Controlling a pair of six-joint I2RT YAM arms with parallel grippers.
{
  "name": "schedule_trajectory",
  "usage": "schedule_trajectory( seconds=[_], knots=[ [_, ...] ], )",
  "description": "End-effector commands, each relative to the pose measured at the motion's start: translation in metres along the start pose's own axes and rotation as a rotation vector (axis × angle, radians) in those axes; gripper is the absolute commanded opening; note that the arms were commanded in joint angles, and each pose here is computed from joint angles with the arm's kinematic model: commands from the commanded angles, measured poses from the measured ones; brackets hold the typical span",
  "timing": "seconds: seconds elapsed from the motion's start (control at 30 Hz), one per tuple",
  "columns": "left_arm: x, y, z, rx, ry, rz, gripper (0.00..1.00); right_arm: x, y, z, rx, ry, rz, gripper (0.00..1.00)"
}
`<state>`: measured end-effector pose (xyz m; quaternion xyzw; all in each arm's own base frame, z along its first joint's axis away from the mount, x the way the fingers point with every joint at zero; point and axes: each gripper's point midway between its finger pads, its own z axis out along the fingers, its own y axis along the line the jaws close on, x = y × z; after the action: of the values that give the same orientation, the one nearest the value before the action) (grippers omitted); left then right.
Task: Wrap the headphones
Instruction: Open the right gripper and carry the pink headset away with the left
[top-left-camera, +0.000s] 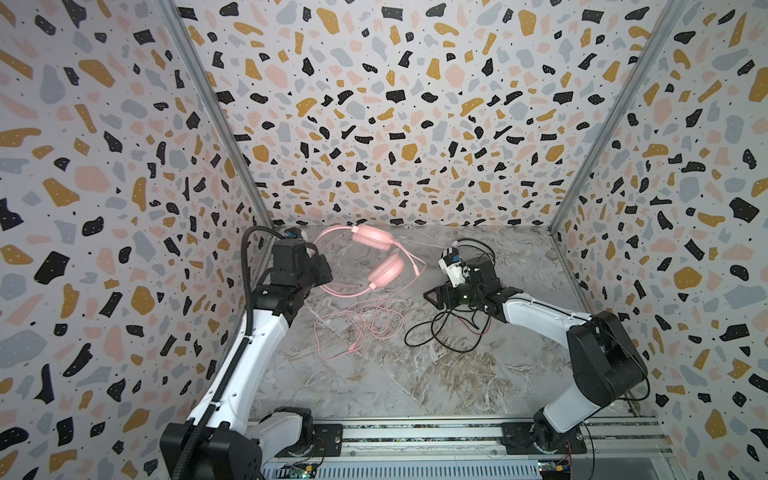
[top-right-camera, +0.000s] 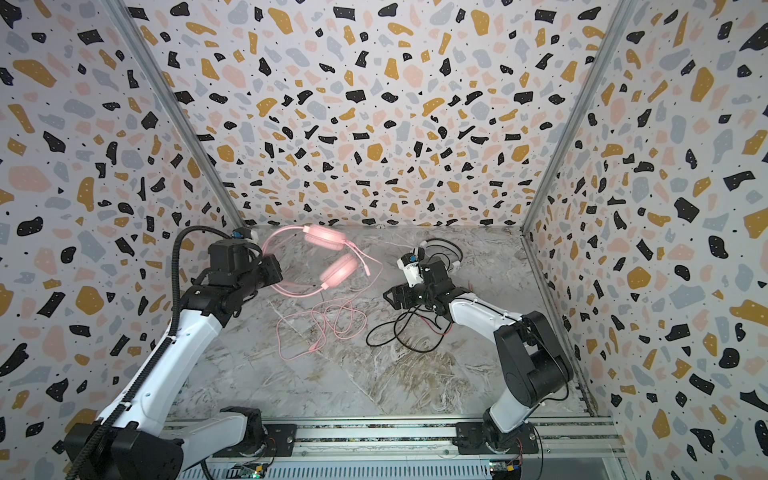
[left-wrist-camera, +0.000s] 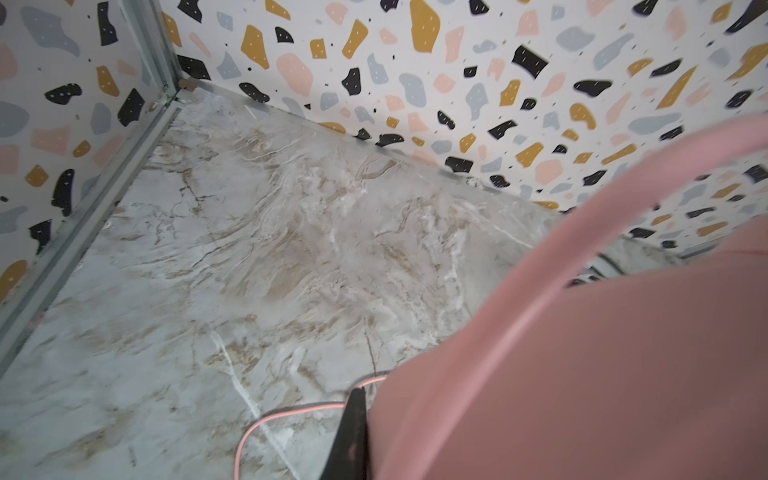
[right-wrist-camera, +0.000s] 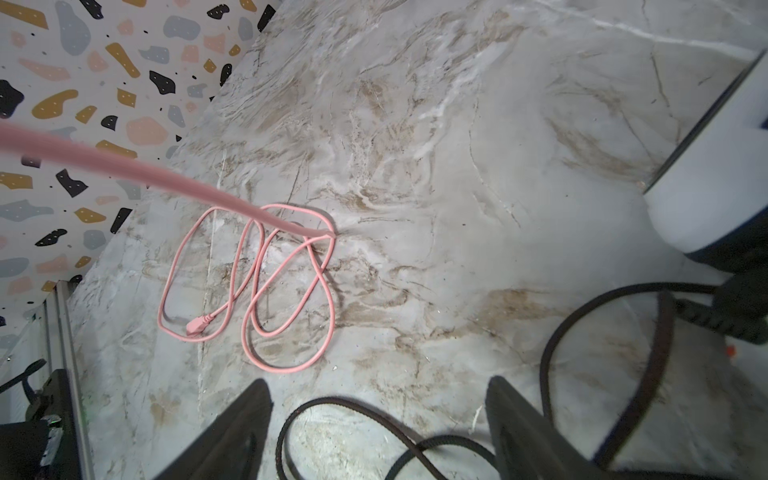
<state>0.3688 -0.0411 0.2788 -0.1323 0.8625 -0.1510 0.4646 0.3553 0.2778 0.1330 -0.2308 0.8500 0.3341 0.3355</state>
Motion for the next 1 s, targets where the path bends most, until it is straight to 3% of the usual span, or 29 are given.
schedule_trajectory(
  seconds=[0.0,0.17,0.33,0.5,0.73,0.97],
  knots=[
    [-0.049,-0.041,-0.02,0.225,-0.118,-0.088,0.0,-0.015,0.021,-0.003,-0.077,-0.062,-0.005,0.83],
    [-0.059,-0.064,-0.027,0.376,-0.111,-0.166,0.0,-0.025,0.048,0.011,-0.156,-0.115,-0.025,0.83],
    [-0.068,-0.072,-0.026,0.417,-0.087,-0.194,0.0,-0.028,0.072,0.027,-0.255,-0.163,-0.012,0.83],
    [-0.069,-0.082,-0.026,0.5,-0.044,-0.242,0.0,-0.025,0.084,0.044,-0.268,-0.204,0.018,0.83],
    [-0.075,-0.094,-0.037,0.62,-0.037,-0.291,0.0,-0.029,0.091,0.05,-0.358,-0.296,0.165,0.81],
    [-0.076,-0.092,-0.04,0.621,-0.044,-0.338,0.0,-0.035,0.119,0.066,-0.46,-0.366,0.244,0.76]
  ],
)
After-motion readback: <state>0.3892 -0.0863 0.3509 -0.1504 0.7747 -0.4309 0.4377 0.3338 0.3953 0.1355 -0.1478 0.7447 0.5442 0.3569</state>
